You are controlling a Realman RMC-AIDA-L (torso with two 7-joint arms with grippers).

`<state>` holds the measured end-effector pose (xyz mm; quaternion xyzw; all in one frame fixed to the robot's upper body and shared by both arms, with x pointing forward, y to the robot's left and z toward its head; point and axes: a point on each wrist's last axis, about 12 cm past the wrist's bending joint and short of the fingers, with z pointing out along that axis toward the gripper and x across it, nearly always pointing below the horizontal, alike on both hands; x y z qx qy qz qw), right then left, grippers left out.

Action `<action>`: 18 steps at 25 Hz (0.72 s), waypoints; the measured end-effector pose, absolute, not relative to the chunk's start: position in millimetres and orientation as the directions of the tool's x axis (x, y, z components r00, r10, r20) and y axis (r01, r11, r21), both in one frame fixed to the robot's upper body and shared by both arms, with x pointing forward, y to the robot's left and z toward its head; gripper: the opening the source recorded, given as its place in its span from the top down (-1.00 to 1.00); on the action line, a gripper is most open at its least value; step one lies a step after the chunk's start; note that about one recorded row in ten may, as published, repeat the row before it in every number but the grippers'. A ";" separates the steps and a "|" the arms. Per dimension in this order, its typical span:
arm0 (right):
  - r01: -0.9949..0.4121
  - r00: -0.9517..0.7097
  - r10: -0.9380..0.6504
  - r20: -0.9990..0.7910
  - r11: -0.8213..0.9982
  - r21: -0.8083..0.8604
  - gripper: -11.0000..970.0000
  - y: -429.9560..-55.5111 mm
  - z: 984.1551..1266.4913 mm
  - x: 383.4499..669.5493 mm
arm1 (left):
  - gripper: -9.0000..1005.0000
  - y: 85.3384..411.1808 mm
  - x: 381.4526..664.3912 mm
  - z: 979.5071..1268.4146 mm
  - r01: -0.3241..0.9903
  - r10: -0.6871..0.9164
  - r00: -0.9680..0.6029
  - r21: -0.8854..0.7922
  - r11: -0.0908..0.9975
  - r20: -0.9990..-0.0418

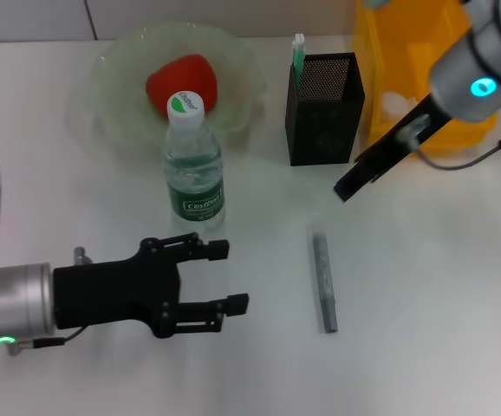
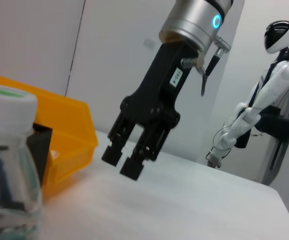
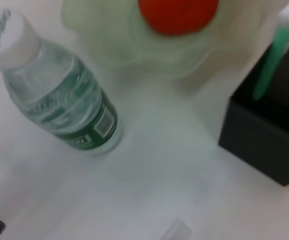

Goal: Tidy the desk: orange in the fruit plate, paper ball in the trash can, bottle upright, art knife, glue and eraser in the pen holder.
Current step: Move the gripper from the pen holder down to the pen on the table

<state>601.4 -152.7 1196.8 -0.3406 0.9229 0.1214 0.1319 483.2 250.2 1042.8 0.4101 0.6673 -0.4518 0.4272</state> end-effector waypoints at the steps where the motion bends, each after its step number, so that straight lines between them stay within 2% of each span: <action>1: -0.660 -0.735 -0.601 -0.315 0.740 0.127 -0.30 -147.3 1192.4 601.4 | -0.60 252.3 482.9 1042.8 0.933 0.164 -0.299 -0.252 0.258 -0.940; 5: -0.641 -0.753 -0.593 -0.285 0.759 0.114 -0.30 -133.8 1176.4 603.0 | -0.60 259.3 482.4 1043.2 0.932 0.179 -0.302 -0.250 0.262 -0.936; 7: -0.624 -0.768 -0.578 -0.276 0.773 0.117 -0.30 -129.2 1168.7 603.6 | -0.60 274.0 480.6 1043.4 0.926 0.202 -0.315 -0.254 0.281 -0.927; 18: -0.591 -0.802 -0.542 -0.252 0.784 0.191 -0.29 -114.1 1143.2 599.4 | -0.60 277.4 480.5 1041.7 0.934 0.276 -0.318 -0.250 0.253 -0.907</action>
